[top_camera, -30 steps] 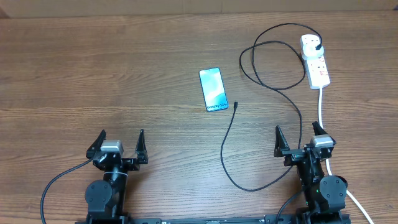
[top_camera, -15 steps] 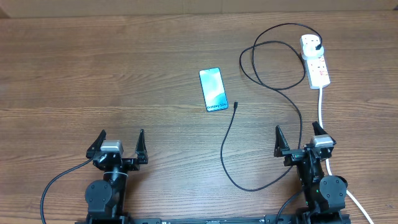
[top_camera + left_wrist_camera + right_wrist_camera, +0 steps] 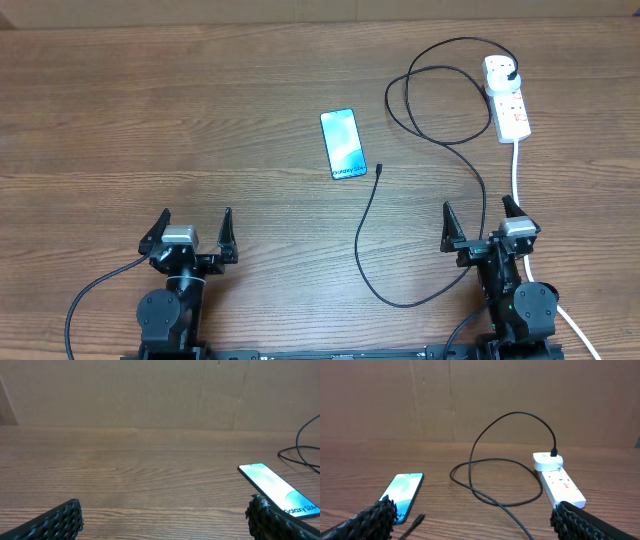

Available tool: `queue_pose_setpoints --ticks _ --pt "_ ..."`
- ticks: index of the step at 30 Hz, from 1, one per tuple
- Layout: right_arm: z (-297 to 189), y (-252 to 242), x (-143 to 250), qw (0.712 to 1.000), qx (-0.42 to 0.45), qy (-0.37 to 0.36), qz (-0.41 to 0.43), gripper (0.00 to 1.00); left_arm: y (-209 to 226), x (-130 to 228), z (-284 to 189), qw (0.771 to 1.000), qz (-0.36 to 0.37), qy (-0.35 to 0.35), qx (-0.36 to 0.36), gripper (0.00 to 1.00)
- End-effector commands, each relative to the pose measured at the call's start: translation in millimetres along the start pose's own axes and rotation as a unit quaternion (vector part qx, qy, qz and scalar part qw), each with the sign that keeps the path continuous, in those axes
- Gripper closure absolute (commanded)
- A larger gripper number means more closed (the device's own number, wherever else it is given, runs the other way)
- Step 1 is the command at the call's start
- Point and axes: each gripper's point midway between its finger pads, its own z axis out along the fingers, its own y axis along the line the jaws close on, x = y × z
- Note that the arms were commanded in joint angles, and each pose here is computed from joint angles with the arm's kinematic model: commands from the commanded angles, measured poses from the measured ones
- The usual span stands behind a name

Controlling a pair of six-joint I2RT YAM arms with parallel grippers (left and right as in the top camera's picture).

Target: Plug charger to phone and switch on socket

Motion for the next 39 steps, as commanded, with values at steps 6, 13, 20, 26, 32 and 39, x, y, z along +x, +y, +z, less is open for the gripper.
queue_pose_setpoints --ticks 6,13,20,26,32,39 --pt "0.0 1.0 1.2 1.000 -0.002 -0.003 0.000 0.00 -19.3 -2.0 -1.6 0.994 -0.092 0.000 0.058 0.00" --pt "0.0 1.0 1.2 1.000 -0.002 -0.003 0.000 0.00 -28.0 -4.0 -2.8 0.949 -0.303 0.017 0.081 0.00" --pt "0.0 1.0 1.2 1.000 -0.002 -0.003 0.000 0.00 -50.1 -47.3 -12.7 0.933 -0.313 -0.044 0.169 0.00" --pt "0.0 1.0 1.2 1.000 -0.002 -0.003 0.000 0.00 -52.2 -116.0 -36.3 0.922 -0.290 -0.155 0.206 0.00" --pt "0.0 1.0 1.2 1.000 -0.002 -0.003 0.000 0.00 -45.0 -200.6 -62.4 0.948 -0.196 -0.196 0.157 0.00" --pt "0.0 1.0 1.2 1.000 -0.002 -0.003 0.000 0.00 -66.5 -227.9 -34.4 0.978 -0.132 0.059 0.150 0.00"
